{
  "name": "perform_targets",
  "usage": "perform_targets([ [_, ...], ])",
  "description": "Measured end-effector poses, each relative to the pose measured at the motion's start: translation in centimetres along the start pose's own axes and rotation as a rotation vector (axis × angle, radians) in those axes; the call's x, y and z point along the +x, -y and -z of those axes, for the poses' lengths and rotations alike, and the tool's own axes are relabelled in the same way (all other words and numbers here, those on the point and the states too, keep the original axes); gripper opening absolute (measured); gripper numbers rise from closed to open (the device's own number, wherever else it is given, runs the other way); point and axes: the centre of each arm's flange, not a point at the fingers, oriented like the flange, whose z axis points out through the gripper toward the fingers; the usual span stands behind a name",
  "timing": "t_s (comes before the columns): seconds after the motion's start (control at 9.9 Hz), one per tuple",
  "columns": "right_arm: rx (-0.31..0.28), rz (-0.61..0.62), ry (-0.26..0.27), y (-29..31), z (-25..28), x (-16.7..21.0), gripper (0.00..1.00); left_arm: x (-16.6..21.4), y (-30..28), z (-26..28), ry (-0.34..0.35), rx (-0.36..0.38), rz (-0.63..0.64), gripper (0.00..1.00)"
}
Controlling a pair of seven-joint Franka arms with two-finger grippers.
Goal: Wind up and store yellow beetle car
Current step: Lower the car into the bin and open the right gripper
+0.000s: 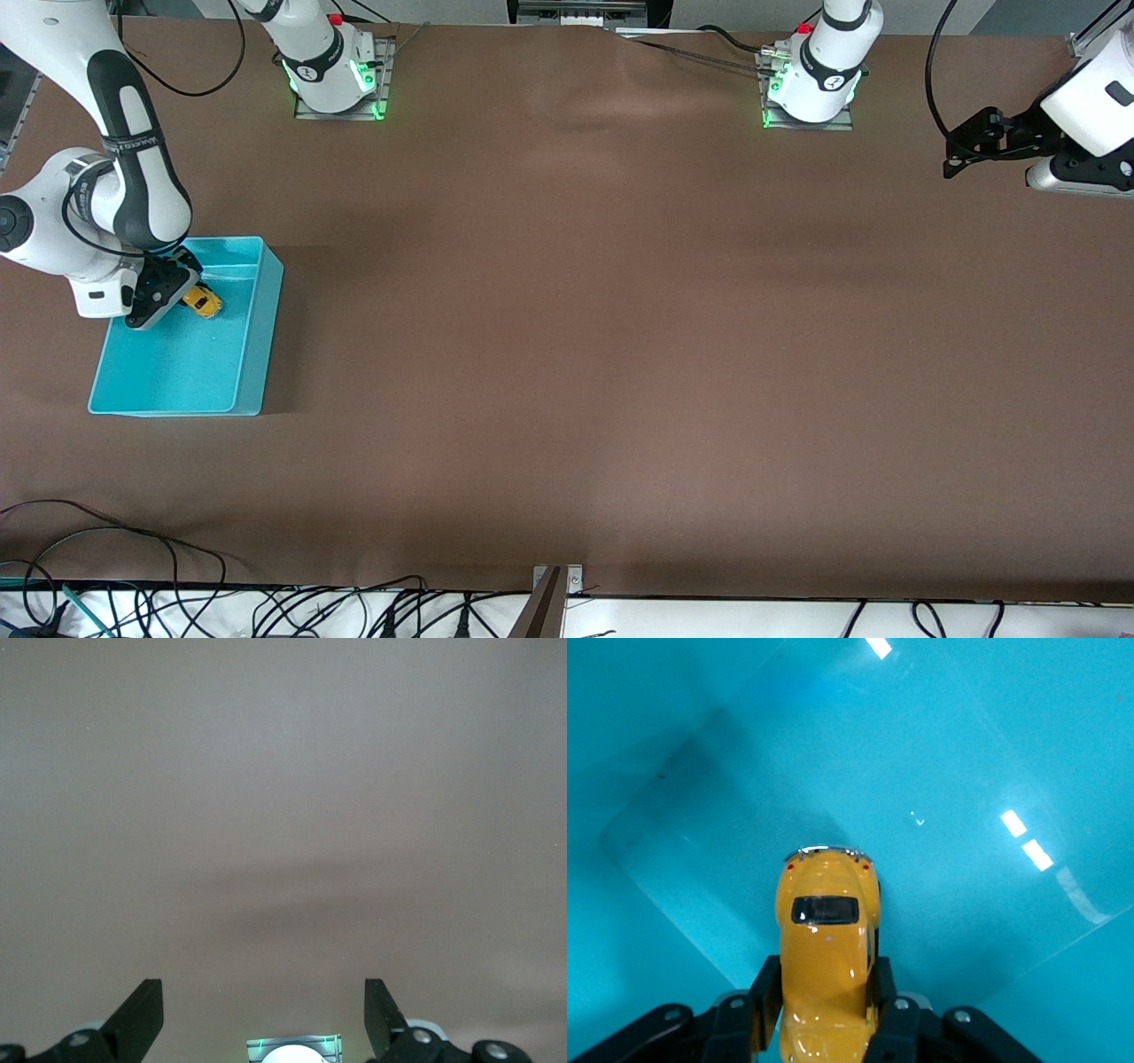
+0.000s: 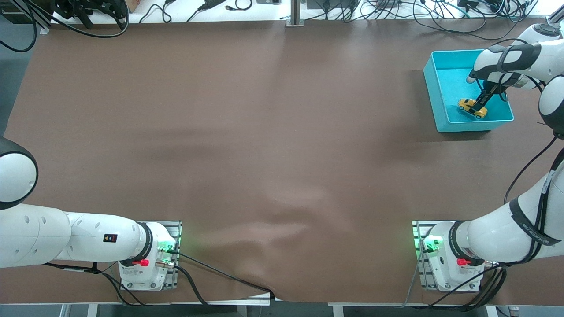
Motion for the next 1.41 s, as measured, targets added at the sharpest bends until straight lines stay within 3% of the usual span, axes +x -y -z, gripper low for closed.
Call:
perform_targets([
  [0.51,0.009,-0.011,0.003,0.0,-0.6,0.0,0.45,0.0,0.0,0.0,0.001,0.0,0.001,1.0],
  [0.71,-0.015,-0.008,-0.009,-0.7,0.5,0.5,0.65,0.0,0.0,0.0,0.001,0.0,0.0,1.0],
  [0.91,-0.013,-0.049,-0.032,-1.8,4.6,2.8,0.97,-0.3,-0.1,-0.2,0.027,-0.007,0.012,1.0],
  [1.11,0.002,-0.136,-0.044,-2.4,11.8,7.0,1.0,-0.7,-0.3,-0.6,0.072,-0.031,0.072,1.0],
  [1.41,0.001,-0.26,-0.05,-1.9,20.1,11.2,1.0,-0.6,-0.3,-0.6,0.064,-0.031,0.089,1.0],
])
